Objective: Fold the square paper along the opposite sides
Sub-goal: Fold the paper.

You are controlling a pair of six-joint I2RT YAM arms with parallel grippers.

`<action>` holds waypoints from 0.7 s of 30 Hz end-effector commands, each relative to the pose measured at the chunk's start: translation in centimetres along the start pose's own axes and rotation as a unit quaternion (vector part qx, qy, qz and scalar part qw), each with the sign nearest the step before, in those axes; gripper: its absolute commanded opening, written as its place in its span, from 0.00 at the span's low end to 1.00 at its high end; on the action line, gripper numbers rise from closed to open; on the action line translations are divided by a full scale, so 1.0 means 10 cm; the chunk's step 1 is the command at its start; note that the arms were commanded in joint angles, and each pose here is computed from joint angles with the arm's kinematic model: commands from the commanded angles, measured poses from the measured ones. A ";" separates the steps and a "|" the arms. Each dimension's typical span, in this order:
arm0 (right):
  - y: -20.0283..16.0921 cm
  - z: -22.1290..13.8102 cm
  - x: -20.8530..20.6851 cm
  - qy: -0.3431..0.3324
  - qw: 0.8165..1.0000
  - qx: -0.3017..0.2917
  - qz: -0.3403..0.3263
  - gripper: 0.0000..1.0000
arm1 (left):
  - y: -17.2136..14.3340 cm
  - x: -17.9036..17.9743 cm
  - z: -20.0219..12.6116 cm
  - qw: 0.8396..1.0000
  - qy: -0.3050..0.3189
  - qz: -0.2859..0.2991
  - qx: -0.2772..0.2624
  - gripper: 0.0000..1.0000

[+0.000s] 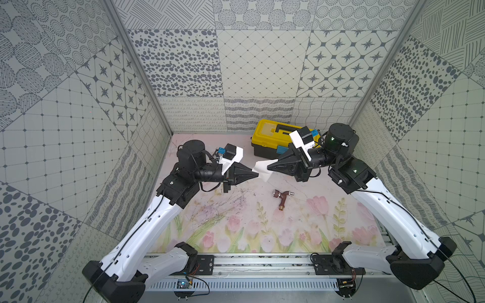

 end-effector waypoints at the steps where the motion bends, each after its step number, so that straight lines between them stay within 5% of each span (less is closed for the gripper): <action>1: 0.00 0.01 -0.03 -0.021 1.000 -0.001 -0.005 0.06 | 0.07 -0.06 -0.03 1.000 -0.009 0.016 -0.013 0.00; 21: -0.02 0.00 -0.16 -0.104 0.995 0.009 0.000 0.05 | 0.11 -0.14 -0.08 0.999 -0.013 0.024 -0.019 0.05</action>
Point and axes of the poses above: each gripper's point midway between its finger pads, its own z axis out along the fingers, its own x axis along the line the jaws close on, y = z × x, the point moved 10 cm from there along -z, back along the fingers, and after that the axes turned 3 degrees about z, right-handed, at the moved point
